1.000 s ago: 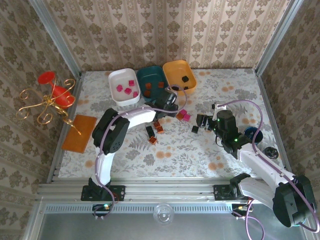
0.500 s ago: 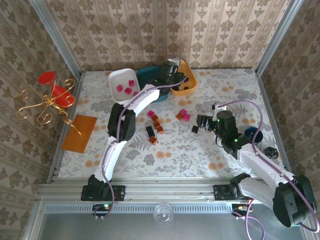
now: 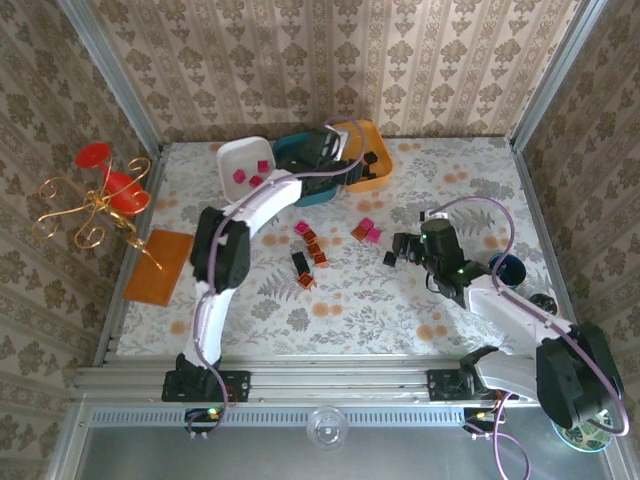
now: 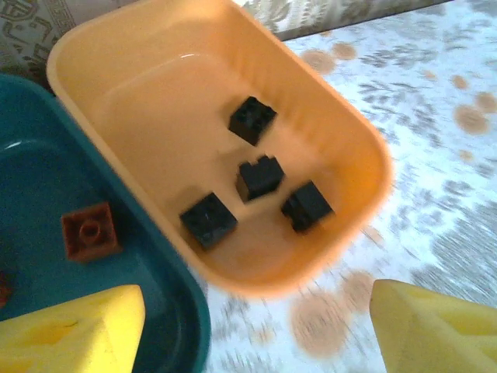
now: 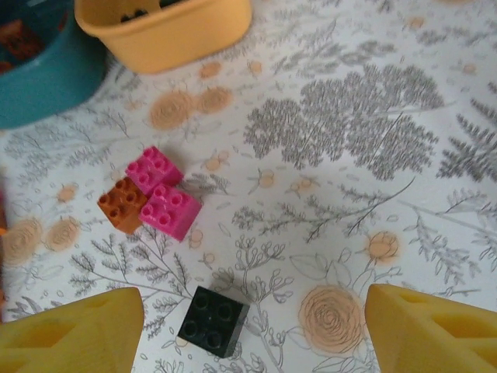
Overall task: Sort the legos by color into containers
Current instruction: Place the lego in the container, then pick up the lego from the center of the table.
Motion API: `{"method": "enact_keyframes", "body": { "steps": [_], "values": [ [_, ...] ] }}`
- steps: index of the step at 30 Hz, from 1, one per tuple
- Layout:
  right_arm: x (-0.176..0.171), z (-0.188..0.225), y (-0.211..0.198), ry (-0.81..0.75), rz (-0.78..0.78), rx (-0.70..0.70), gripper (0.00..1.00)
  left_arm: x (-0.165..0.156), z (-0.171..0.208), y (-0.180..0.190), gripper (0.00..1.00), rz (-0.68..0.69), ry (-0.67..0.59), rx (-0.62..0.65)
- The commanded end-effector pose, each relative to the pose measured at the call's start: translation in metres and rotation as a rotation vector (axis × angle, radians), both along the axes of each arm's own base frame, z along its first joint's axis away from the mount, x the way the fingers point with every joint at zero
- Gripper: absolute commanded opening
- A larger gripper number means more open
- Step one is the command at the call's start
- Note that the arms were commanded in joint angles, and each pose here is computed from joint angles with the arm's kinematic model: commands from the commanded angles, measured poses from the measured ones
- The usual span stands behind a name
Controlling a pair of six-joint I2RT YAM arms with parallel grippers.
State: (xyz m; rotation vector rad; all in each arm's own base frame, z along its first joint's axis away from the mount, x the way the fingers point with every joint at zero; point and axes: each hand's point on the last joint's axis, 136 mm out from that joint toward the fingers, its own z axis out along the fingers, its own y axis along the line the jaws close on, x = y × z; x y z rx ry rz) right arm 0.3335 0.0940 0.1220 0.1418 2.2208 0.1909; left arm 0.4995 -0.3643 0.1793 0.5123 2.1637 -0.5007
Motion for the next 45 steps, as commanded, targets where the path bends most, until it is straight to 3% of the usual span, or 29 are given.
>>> {"method": "enact_keyframes", "body": {
  "steps": [1, 7, 14, 24, 29, 39, 45],
  "values": [
    [-0.006, -0.016, 0.003, 0.07, -0.058, -0.013, 0.77, -0.034, 0.054, 0.006, 0.78, -0.054, -0.11, -0.131],
    [-0.01, -0.052, 0.03, 0.163, -0.038, -0.018, 0.76, -0.102, 0.028, 0.056, 0.79, -0.015, -0.055, -0.172],
    [0.0, -0.082, 0.037, 0.224, -0.077, -0.076, 0.73, -0.147, 0.01, 0.096, 0.79, 0.025, -0.02, -0.159],
    [0.02, -0.106, 0.043, 0.235, -0.086, -0.145, 0.49, -0.185, -0.001, 0.124, 0.79, 0.048, -0.006, -0.155],
    [0.031, -0.104, 0.046, 0.213, -0.088, -0.155, 0.4, -0.202, -0.007, 0.135, 0.79, 0.055, 0.008, -0.161],
    [0.048, -0.095, 0.052, 0.182, -0.095, -0.154, 0.36, -0.236, -0.005, 0.161, 0.79, 0.077, -0.024, -0.168],
    [0.059, -0.035, 0.064, 0.04, -0.048, -0.049, 0.32, -0.246, -0.007, 0.162, 0.83, 0.05, -0.002, -0.17]
  ]
}}
